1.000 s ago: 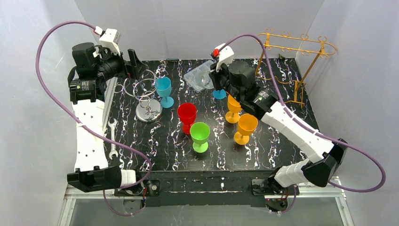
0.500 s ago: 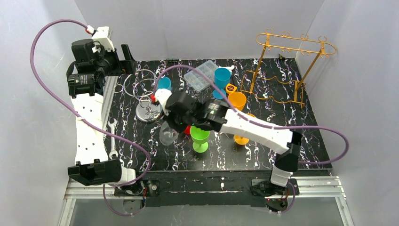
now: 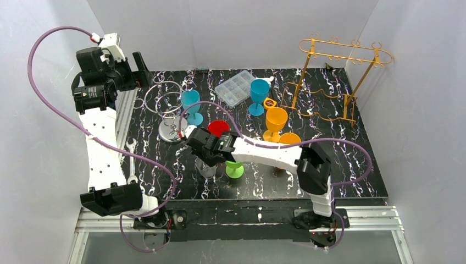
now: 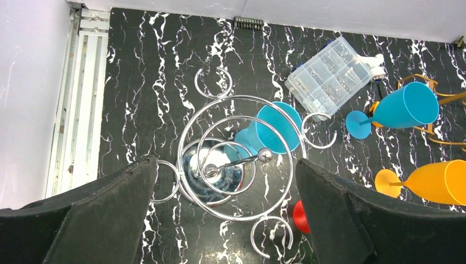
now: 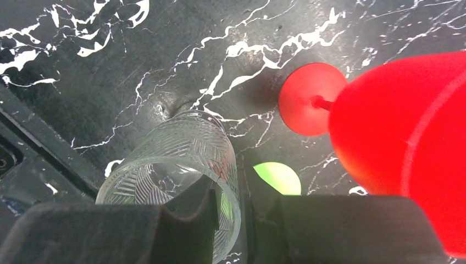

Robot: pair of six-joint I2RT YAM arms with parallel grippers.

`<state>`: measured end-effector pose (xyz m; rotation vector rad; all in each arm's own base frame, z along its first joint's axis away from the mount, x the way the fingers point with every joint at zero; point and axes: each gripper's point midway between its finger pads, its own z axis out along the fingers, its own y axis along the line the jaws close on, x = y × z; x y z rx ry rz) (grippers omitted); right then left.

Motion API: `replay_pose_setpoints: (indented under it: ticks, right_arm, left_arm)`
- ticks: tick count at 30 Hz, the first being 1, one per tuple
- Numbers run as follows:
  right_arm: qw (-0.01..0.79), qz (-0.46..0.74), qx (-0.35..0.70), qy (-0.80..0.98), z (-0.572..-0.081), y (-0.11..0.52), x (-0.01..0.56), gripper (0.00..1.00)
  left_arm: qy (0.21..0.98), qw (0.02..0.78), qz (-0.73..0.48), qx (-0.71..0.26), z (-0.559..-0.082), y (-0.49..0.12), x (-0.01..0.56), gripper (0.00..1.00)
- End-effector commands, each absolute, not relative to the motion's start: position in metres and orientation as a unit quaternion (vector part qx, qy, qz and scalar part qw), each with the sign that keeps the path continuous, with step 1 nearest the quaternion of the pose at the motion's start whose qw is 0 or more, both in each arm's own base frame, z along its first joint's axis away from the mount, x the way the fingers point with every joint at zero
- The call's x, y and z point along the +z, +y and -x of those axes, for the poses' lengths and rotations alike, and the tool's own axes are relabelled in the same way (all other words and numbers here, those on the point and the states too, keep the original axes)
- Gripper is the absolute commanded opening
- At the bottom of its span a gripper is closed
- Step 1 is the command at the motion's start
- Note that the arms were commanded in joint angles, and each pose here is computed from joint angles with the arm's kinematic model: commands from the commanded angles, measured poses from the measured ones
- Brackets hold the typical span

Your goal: Place the wine glass upside down on the wine glass rack

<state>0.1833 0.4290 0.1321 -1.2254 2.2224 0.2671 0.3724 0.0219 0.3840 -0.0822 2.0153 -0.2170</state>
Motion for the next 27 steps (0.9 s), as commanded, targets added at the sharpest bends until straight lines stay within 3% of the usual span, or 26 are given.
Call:
replay_pose_setpoints:
  ticks: [1, 7, 10, 13, 20, 23, 27]
  right_arm:
    - [0.332, 0.440, 0.138, 0.823, -0.185, 0.457, 0.139, 0.01]
    - [0.342, 0.440, 0.133, 0.820, -0.190, 0.459, 0.127, 0.01]
    - [0.342, 0.440, 0.130, 0.820, -0.190, 0.458, 0.126, 0.18]
    - [0.338, 0.442, 0.125, 0.821, -0.190, 0.457, 0.125, 0.25]
    - [0.320, 0.473, 0.106, 0.814, -0.187, 0.448, 0.132, 0.19]
    - [0.326, 0.486, 0.092, 0.806, -0.190, 0.442, 0.143, 0.30]
    - [0.339, 0.484, 0.089, 0.801, -0.194, 0.442, 0.158, 0.37]
  left_arm:
    - [0.843, 0.528, 0.027, -0.103, -0.367, 0.018, 0.390, 0.98]
    - [0.844, 0.525, 0.025, -0.107, -0.364, 0.017, 0.388, 0.98]
    - [0.844, 0.524, 0.022, -0.108, -0.363, 0.017, 0.387, 0.98]
    - [0.846, 0.521, 0.020, -0.111, -0.362, 0.017, 0.385, 0.98]
    - [0.844, 0.525, 0.019, -0.113, -0.360, 0.019, 0.388, 0.98]
    - [0.843, 0.525, 0.016, -0.113, -0.359, 0.018, 0.388, 0.98]
    - [0.843, 0.525, 0.018, -0.114, -0.359, 0.019, 0.385, 0.98]
